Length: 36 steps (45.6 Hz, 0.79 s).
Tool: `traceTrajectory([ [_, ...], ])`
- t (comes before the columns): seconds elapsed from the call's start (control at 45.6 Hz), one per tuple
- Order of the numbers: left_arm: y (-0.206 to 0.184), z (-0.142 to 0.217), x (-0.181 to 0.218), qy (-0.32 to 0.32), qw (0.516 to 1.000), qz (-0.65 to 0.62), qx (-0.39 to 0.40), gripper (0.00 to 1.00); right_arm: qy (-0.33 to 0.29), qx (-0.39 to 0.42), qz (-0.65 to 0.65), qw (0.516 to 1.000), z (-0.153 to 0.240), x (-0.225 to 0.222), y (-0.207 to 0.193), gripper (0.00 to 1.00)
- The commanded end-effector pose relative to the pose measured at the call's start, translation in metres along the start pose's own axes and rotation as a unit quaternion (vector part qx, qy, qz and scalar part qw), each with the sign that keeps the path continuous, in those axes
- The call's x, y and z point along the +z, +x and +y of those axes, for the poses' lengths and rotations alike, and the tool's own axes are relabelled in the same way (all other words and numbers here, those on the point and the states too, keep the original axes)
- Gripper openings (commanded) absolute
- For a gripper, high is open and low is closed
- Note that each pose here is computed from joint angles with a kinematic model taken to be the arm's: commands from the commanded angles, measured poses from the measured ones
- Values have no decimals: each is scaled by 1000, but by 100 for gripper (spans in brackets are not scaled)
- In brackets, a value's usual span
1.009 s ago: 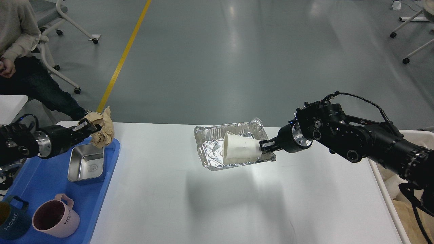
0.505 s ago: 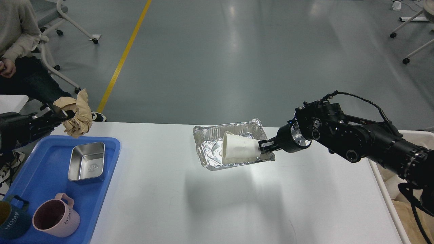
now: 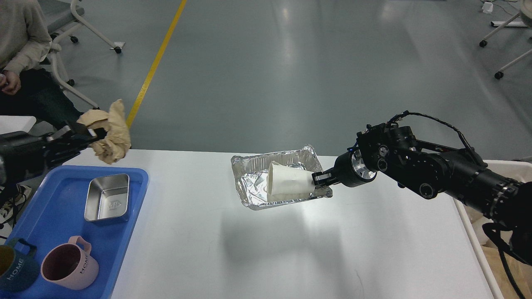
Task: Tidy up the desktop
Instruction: 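Lift the napkin with the left gripper and carry it over the foil tray, then drop the napkin into the foil tray and open the left gripper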
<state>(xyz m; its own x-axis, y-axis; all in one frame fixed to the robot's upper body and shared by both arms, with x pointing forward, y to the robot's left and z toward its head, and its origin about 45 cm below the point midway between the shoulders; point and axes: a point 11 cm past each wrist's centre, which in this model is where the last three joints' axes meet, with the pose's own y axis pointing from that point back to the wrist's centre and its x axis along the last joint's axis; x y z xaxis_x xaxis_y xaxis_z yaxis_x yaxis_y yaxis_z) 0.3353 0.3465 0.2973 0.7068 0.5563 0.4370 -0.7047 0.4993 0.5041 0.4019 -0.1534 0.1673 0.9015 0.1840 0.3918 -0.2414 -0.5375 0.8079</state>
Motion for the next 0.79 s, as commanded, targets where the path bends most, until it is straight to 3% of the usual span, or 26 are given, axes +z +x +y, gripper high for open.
traceTrajectory([
  [0.0,-18,-32,28,-22,999,-22,-39,4,-2,0,-2,1000,1,2,-1,0],
  [0.285,-75,-92,58,-35,993,-57,-102,5,-3,1,-3,1000,2,4,-1,0],
  [0.768,-108,-148,61,-23,991,-62,-116,6,1,6,-5,1000,3,2,3,0],
])
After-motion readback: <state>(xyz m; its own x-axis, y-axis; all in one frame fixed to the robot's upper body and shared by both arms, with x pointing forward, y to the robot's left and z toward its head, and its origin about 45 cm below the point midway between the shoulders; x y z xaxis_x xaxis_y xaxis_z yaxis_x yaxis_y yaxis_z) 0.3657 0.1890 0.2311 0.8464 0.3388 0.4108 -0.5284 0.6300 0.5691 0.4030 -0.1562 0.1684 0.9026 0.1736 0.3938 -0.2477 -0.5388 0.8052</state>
